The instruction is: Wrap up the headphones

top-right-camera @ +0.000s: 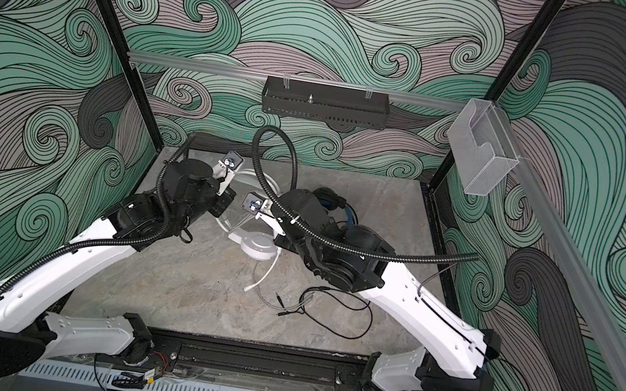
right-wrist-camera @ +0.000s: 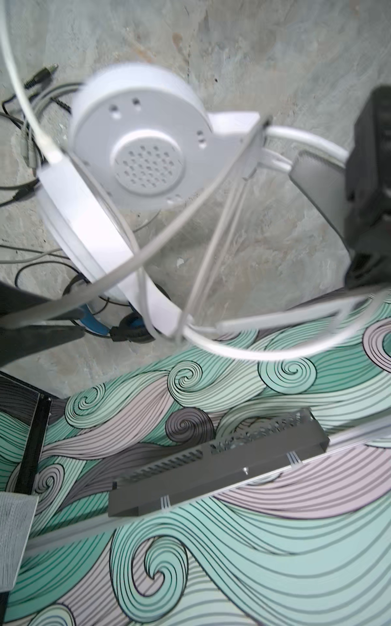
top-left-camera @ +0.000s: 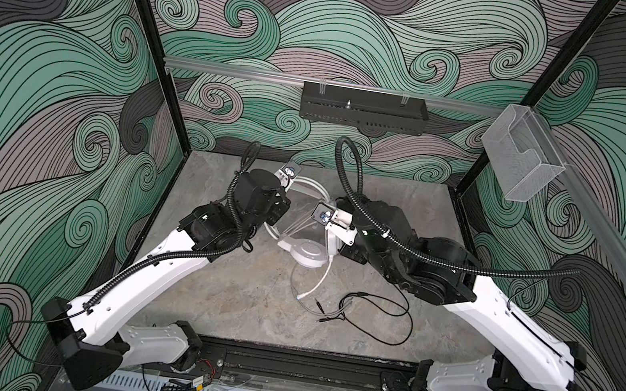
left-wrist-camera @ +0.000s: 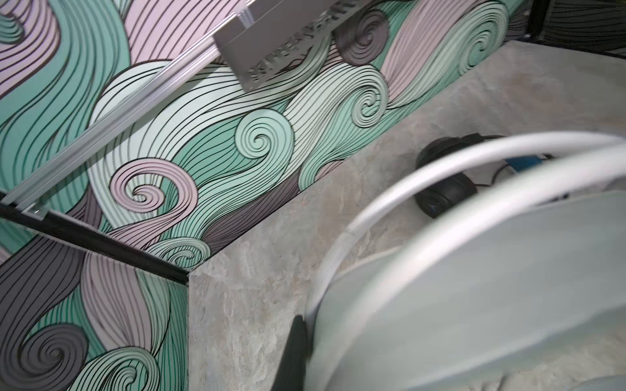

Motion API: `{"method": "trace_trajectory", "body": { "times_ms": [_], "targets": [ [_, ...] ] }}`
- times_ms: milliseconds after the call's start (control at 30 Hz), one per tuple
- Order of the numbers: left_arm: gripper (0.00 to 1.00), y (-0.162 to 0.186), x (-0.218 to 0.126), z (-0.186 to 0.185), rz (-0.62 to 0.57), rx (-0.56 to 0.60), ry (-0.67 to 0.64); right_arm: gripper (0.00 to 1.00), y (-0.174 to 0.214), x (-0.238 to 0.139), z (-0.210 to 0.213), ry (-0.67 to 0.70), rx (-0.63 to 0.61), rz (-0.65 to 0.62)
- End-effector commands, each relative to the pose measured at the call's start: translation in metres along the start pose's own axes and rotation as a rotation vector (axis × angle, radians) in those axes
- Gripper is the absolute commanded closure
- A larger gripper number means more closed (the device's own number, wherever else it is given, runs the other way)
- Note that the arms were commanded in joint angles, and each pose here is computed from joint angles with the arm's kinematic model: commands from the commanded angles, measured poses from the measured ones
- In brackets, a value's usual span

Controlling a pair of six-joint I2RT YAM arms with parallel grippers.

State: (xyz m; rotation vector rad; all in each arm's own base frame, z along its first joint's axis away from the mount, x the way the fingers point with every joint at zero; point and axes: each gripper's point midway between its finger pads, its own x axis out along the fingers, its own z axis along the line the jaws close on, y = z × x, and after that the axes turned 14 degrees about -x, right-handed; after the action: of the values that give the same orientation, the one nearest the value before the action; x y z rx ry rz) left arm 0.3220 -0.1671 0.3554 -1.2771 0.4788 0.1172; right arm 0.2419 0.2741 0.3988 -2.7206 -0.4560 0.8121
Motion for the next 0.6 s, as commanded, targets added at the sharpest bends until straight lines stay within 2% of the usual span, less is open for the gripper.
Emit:
{"method": "trace_trajectory", "body": {
  "times_ms": [0,333,567],
  "targets": [
    [1.00,-0.001,-0.020,-0.015,-0.017,0.019,0.134,1.00,0.002,-0.004,-0.028,0.078,0.027,-0.003],
    [1.00,-0.007,-0.046,-0.031,-0.031,-0.040,0.287,1.00,0.028,0.010,-0.031,0.055,0.192,-0.032],
    [1.00,-0.026,-0.065,-0.040,-0.062,-0.124,0.387,0.93,0.034,0.018,-0.019,0.022,0.280,-0.122]
  ]
}}
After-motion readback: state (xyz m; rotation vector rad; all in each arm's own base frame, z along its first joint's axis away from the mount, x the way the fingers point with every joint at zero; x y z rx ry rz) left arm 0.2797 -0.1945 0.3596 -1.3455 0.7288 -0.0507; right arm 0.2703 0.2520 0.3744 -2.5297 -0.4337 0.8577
